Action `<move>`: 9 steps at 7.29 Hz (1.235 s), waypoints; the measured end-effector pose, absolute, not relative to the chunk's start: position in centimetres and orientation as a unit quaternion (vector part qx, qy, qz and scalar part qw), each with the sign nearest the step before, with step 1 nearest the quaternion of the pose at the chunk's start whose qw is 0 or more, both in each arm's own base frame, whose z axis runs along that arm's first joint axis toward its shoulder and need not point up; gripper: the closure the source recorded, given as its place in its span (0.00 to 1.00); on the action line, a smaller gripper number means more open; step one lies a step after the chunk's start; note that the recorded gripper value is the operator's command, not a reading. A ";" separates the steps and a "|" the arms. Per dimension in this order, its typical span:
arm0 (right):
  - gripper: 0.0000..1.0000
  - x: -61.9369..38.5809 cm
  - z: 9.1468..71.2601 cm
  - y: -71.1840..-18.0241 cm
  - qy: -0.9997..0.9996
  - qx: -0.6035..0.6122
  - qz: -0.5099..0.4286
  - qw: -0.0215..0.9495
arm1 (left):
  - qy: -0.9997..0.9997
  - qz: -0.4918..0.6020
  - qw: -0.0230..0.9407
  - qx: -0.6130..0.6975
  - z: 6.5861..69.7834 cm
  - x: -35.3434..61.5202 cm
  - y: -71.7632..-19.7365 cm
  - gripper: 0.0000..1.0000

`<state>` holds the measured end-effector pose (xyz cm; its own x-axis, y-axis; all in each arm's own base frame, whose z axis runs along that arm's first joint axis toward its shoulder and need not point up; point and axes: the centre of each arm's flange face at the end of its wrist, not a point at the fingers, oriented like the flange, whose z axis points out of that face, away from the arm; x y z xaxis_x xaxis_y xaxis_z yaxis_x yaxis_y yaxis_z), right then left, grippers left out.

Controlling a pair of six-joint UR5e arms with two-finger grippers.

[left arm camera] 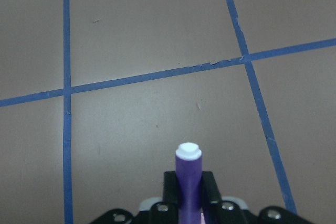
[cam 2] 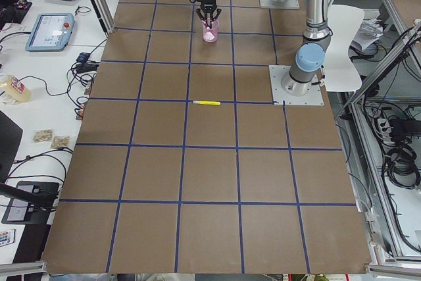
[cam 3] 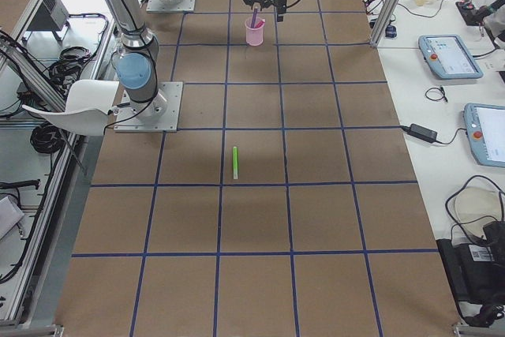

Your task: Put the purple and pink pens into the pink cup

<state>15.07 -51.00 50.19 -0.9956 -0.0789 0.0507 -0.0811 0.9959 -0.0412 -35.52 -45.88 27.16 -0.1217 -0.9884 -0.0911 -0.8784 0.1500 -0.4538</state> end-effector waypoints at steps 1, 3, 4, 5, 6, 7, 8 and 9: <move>0.00 15.1 50.1 -51.0 -0.999 0.040 0.021 0.024 | 0.735 -0.146 0.183 -0.636 27.8 -35.5 -45.9 0.00; 0.00 15.1 50.0 -50.9 -0.999 0.040 0.020 0.024 | 0.763 -0.109 0.156 -0.618 31.0 -35.1 -46.4 0.00; 0.00 15.1 50.0 -50.9 -0.999 0.040 0.020 0.024 | 0.793 -0.081 0.142 -0.587 33.6 -34.1 -47.1 0.00; 0.00 15.1 50.0 -50.9 -0.999 0.040 0.020 0.024 | 0.827 -0.048 0.126 -0.546 36.5 -32.5 -47.7 0.00; 0.00 15.1 50.0 -50.9 -0.999 0.040 0.020 0.024 | 0.867 -0.021 0.104 -0.487 39.4 -30.1 -48.3 0.00; 0.00 15.1 50.0 -50.9 -0.999 0.040 0.020 0.024 | 0.908 -0.003 0.077 -0.411 42.1 -27.2 -48.7 0.00; 0.00 15.1 50.0 -50.9 -0.999 0.040 0.020 0.024 | 0.940 0.010 0.059 -0.335 44.4 -23.6 -49.0 0.00; 0.00 15.1 50.0 -50.9 -0.999 0.039 0.020 0.024 | 0.960 0.019 0.053 -0.276 46.2 -19.8 -48.9 0.00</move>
<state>15.08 -50.94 49.99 -0.9957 -0.0778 0.0501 -0.0798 0.9961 -0.0377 -19.80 -48.88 46.24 -0.8425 -0.5270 -0.1119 -0.5311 0.8473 0.0079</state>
